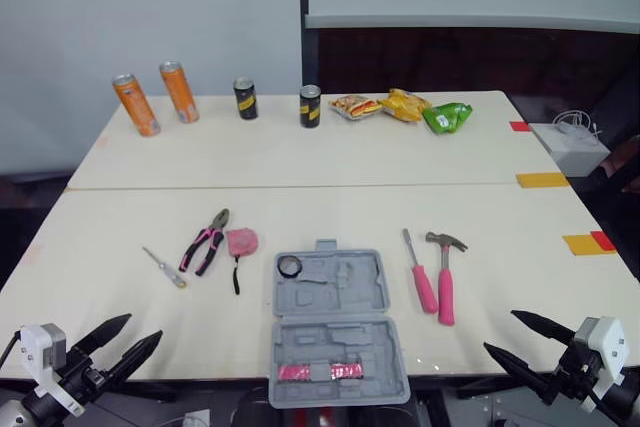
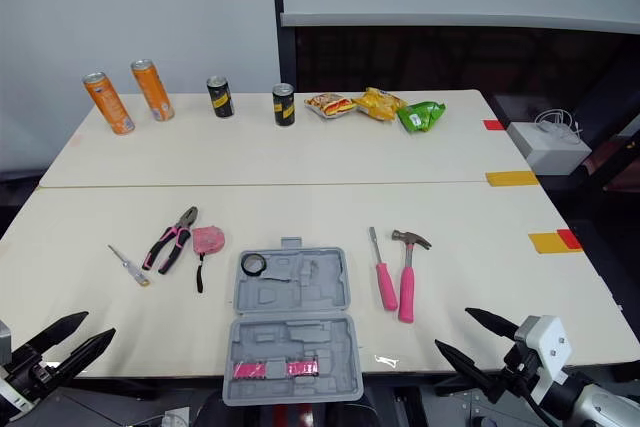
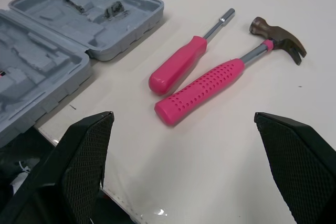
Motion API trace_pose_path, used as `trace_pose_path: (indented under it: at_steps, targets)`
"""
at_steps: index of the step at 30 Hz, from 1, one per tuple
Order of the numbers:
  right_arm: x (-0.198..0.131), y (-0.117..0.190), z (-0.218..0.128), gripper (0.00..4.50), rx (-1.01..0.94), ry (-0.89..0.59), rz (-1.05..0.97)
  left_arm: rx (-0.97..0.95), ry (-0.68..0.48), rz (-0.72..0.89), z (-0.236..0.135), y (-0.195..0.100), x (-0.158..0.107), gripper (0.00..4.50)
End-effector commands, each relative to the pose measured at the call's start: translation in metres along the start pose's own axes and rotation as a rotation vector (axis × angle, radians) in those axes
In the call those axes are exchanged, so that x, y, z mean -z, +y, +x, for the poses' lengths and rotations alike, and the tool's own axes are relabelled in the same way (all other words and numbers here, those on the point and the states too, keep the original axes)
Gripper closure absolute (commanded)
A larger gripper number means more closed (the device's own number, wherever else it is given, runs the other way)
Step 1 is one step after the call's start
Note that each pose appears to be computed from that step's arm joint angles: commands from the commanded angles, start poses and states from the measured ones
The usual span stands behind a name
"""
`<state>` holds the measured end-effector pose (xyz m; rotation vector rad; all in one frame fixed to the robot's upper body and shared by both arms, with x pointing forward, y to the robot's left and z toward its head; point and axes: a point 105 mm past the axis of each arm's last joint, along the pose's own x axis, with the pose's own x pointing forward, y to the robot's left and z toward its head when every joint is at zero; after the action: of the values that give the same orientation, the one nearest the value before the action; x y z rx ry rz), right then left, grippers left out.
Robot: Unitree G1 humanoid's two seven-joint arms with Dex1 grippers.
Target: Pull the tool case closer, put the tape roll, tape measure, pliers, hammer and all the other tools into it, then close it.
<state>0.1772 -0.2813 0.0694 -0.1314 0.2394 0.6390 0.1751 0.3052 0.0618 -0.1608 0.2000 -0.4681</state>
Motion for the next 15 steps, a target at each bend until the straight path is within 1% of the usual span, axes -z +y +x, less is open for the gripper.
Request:
trace_pose_path:
  at_steps: [1, 6, 15]
  targets:
    - [-0.006, -0.003, -0.002, 0.06, 0.01, -0.04, -0.023, 0.01, -0.02, 0.035, 0.002, 0.0, -0.011, 0.0]
    - [-0.014, -0.005, 0.009, 0.06, -0.019, -0.086, -0.022, 0.048, -0.049, 0.043, 0.015, -0.008, -0.022, 0.0]
    - [-0.063, 0.006, 0.043, 0.06, -0.136, -0.194, -0.066, 0.081, -0.098, 0.066, 0.039, -0.021, -0.046, 0.0]
